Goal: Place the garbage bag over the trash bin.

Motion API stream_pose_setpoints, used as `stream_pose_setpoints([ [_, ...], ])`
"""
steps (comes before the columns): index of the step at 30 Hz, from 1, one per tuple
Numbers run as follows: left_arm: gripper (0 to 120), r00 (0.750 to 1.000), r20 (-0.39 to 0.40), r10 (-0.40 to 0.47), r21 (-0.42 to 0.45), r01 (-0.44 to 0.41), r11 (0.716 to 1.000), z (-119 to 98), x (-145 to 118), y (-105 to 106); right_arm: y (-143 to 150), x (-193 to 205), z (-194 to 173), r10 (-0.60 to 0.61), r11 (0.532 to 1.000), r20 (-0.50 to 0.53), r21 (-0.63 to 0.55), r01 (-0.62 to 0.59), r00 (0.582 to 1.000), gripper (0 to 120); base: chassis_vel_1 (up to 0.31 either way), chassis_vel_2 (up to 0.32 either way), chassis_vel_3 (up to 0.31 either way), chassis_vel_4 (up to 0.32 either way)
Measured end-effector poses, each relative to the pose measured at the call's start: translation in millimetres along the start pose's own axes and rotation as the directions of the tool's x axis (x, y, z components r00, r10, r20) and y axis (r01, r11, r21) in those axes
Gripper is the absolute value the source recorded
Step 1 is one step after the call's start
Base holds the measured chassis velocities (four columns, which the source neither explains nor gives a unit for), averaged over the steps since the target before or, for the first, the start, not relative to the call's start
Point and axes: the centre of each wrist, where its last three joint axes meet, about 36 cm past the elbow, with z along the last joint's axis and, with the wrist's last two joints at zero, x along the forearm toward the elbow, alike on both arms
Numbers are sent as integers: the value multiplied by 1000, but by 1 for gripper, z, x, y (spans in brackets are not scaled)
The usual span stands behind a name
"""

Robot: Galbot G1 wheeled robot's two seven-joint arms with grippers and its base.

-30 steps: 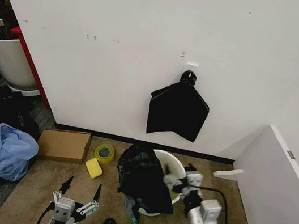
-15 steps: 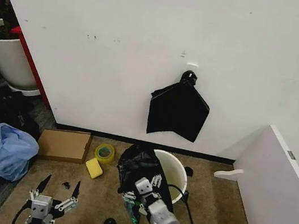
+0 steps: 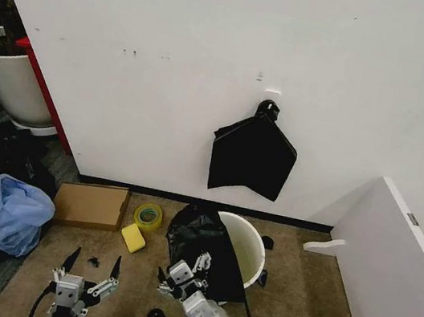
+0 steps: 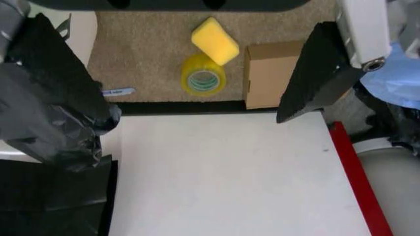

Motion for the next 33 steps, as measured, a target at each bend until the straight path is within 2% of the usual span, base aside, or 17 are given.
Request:
stream_pose_setpoints([
  [3, 100, 1000, 3, 1, 1, -1, 1000, 0, -2, 0, 3, -3, 4, 3, 999, 10, 50, -4, 1000, 79, 0, 0, 0, 0],
  [11, 100, 1000, 17, 5, 9, -6, 1000, -2, -10, -2, 5, -7, 19, 52, 981, 23, 184, -56, 998, 44, 0, 0, 0, 0],
  [14, 100, 1000, 20, 6, 11, -6, 1000, -2, -11, -3, 6, -7, 22, 56, 978, 19, 199, -59, 998, 39, 0, 0, 0, 0],
  [18, 100, 1000, 24, 6, 15, -6, 1000, -3, -13, -4, 7, -7, 27, 65, 975, -4, 214, -62, 998, 19, 0, 0, 0, 0],
  [20, 100, 1000, 24, 6, 16, -6, 1000, -3, -13, -4, 7, -7, 27, 66, 975, -4, 214, -64, 998, 16, 0, 0, 0, 0],
  [24, 100, 1000, 21, 4, 18, -4, 1000, -2, -11, -4, 8, -8, 25, 70, 980, -7, 186, -67, 998, 0, 0, 0, 0, 0],
  [33, 100, 1000, 20, 16, 33, -16, 999, -5, -8, -10, 0, -5, 14, 75, 996, 28, 38, -76, 997, 0, 0, 0, 0, 0],
])
